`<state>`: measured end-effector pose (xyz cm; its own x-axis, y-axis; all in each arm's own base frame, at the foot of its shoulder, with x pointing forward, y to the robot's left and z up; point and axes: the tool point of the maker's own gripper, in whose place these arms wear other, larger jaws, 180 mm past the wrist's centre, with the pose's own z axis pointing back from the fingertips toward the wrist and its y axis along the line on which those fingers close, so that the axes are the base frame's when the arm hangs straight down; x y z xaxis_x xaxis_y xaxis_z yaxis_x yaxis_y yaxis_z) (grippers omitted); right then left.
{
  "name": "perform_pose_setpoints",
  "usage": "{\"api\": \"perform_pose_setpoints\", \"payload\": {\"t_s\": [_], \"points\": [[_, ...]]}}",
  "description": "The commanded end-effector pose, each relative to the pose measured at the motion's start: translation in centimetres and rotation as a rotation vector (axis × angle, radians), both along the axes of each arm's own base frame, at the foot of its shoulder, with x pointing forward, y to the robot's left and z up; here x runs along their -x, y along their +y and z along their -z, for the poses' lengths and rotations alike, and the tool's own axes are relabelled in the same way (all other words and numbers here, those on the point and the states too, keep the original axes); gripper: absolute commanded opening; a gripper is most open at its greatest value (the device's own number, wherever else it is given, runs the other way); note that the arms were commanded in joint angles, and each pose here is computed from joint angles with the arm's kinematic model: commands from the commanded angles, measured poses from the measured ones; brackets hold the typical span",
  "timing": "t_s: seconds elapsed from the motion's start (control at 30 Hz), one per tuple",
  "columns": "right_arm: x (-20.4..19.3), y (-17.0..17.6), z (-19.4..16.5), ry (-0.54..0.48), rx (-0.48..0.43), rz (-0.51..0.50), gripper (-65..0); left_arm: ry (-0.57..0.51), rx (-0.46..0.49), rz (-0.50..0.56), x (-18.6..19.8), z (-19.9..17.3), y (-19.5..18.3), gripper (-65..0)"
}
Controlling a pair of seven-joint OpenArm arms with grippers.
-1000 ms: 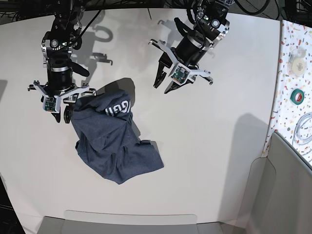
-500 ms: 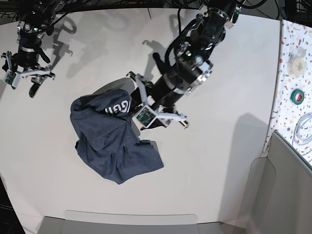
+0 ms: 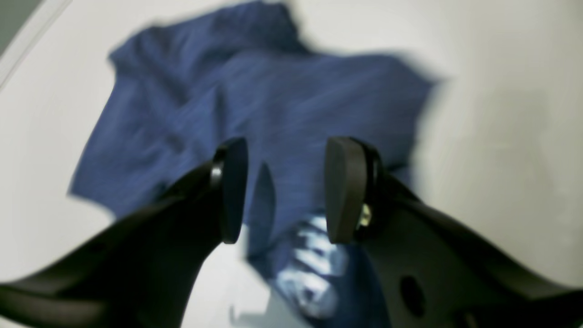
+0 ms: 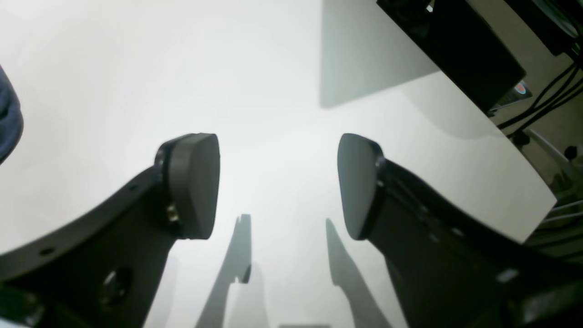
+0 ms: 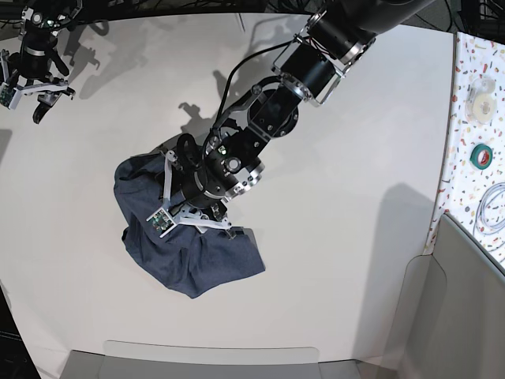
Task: Layout the t-shirt on the table in an organized manner, then fold the t-shirt properly
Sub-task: 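Grasp the blue t-shirt fabric with the left gripper and lift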
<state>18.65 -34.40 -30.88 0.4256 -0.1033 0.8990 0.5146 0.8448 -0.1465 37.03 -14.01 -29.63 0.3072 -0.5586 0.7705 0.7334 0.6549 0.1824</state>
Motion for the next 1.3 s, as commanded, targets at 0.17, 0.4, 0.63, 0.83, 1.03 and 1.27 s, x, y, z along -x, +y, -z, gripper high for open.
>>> {"api": "perform_pose_setpoints", "payload": {"t_s": [0.17,0.4,0.63,0.83,1.03,1.27], "points": [[-0.6,0.6,-0.7,-0.042,-0.003,-0.007,-25.3,-0.063,-0.004,-0.165,-5.1,-2.3,0.7,-37.5],[-2.0,2.1,-0.6,-0.057,-0.022,-0.05,-25.3,-0.056,0.153,-0.123,-5.5,-4.4,-1.3,-37.5],[-2.3,2.4,-0.6,-0.063,-0.026,-0.058,-25.3,0.183,0.282,-0.115,-3.7,-1.1,-3.0,-37.5],[-2.3,2.3,-0.5,-0.06,-0.029,-0.057,-25.3,0.228,0.249,-0.171,-4.3,3.1,-1.7,-40.6],[-2.9,2.4,1.0,-0.05,-0.064,-0.053,-25.3,0.208,0.355,-0.197,-4.4,0.8,-1.6,-65.0],[-3.4,2.8,1.0,-0.054,-0.071,-0.063,-25.3,0.11,0.674,-0.435,-6.9,-5.6,6.5,-65.0]]}}
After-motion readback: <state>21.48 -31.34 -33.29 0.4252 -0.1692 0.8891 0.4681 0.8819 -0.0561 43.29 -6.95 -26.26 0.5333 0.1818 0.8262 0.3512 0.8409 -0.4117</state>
